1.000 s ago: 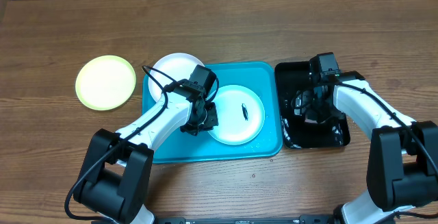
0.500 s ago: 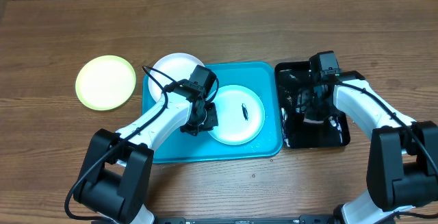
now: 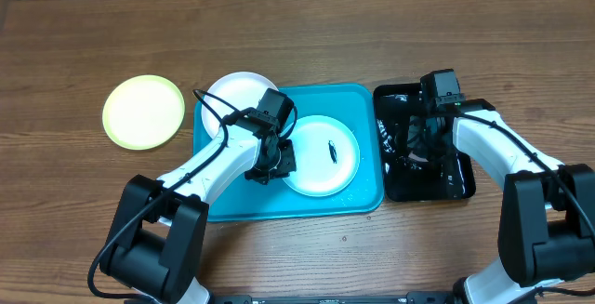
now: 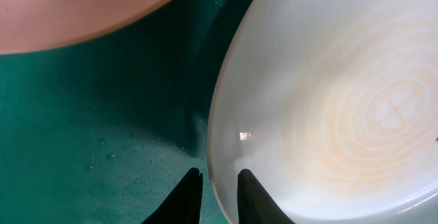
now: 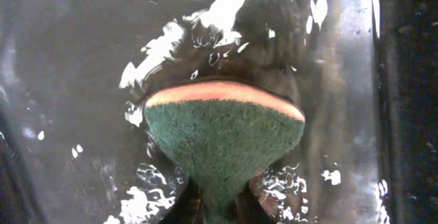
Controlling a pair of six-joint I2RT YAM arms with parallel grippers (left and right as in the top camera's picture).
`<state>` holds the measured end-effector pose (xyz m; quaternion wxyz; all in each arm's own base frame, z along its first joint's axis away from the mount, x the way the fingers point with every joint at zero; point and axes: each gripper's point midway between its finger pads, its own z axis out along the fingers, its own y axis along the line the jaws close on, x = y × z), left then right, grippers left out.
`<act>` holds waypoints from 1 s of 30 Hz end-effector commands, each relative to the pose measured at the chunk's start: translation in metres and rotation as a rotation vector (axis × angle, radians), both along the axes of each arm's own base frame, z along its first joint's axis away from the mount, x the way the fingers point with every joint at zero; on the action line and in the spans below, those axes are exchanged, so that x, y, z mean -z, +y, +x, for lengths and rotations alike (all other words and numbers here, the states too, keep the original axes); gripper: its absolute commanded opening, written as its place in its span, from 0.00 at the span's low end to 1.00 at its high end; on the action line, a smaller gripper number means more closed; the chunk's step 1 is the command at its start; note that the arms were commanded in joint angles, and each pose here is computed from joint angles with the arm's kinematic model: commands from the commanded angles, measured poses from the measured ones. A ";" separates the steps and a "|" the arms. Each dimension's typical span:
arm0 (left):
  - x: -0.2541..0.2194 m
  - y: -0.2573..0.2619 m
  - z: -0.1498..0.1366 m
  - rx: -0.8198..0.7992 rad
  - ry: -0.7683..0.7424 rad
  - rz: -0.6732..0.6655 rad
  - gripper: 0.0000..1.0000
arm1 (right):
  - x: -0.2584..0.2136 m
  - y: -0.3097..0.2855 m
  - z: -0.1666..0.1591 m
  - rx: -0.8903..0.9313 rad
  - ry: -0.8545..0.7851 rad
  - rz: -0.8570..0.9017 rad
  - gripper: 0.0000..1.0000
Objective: Clean dirty plates on tray and stack at the side
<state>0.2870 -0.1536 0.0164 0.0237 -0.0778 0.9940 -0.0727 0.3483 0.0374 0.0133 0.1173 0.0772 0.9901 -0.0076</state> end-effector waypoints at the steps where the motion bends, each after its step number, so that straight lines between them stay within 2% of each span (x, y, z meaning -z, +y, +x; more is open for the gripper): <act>1: 0.006 0.002 -0.004 -0.005 0.017 0.013 0.21 | 0.003 0.004 -0.001 -0.012 0.004 0.025 0.70; 2: 0.006 0.002 -0.004 -0.005 0.016 0.013 0.21 | 0.003 0.005 0.000 -0.012 0.000 0.025 0.79; 4: 0.006 0.002 -0.004 -0.006 0.015 0.013 0.21 | 0.002 0.005 0.002 -0.013 -0.008 0.026 0.80; 5: 0.006 0.002 -0.004 -0.005 0.015 0.013 0.21 | 0.002 0.005 0.002 -0.012 -0.010 0.026 0.75; 6: 0.006 0.002 -0.004 -0.005 0.015 0.013 0.21 | 0.002 0.005 0.003 -0.013 -0.010 0.026 0.65; 7: 0.006 0.002 -0.004 -0.005 0.015 0.013 0.20 | 0.002 0.005 0.003 -0.013 -0.012 0.026 0.33; 8: 0.006 0.002 -0.004 -0.005 0.015 0.013 0.21 | 0.002 0.005 0.003 -0.013 -0.013 0.026 0.19; 9: 0.006 0.002 -0.004 -0.005 0.015 0.013 0.21 | 0.002 0.005 0.004 -0.013 -0.015 0.027 0.17; 10: 0.006 0.002 -0.004 -0.005 0.015 0.013 0.21 | 0.002 0.005 0.004 -0.013 -0.017 0.027 0.24; 11: 0.006 0.002 -0.004 -0.005 0.015 0.013 0.20 | 0.002 0.005 0.005 -0.013 -0.020 0.027 0.53; 12: 0.006 0.002 -0.003 -0.005 0.014 0.013 0.21 | 0.001 0.005 0.007 -0.013 -0.027 0.028 0.87; 13: 0.006 0.002 -0.003 -0.005 0.014 0.012 0.21 | 0.001 0.006 0.009 -0.013 -0.035 0.029 0.98; 20: 0.006 0.002 -0.003 -0.005 0.014 0.013 0.21 | -0.003 0.007 0.020 -0.014 -0.082 0.036 1.00; 21: 0.006 0.002 -0.003 -0.005 0.014 0.013 0.21 | -0.004 0.007 0.021 -0.014 -0.086 0.036 0.95; 24: 0.006 0.002 -0.003 -0.005 0.014 0.012 0.21 | -0.008 0.008 0.025 -0.014 -0.096 0.037 0.63; 26: 0.006 0.002 -0.003 -0.005 0.014 0.012 0.21 | -0.008 0.008 0.025 -0.014 -0.093 0.037 0.48; 27: 0.006 0.002 -0.003 -0.005 0.014 0.013 0.20 | -0.008 0.008 0.024 -0.014 -0.089 0.036 0.36; 28: 0.006 0.002 -0.003 -0.005 0.014 0.013 0.21 | -0.007 0.008 0.023 -0.014 -0.086 0.036 0.29; 30: 0.006 0.002 -0.003 -0.005 0.014 0.012 0.21 | -0.007 0.008 0.022 -0.014 -0.081 0.035 0.24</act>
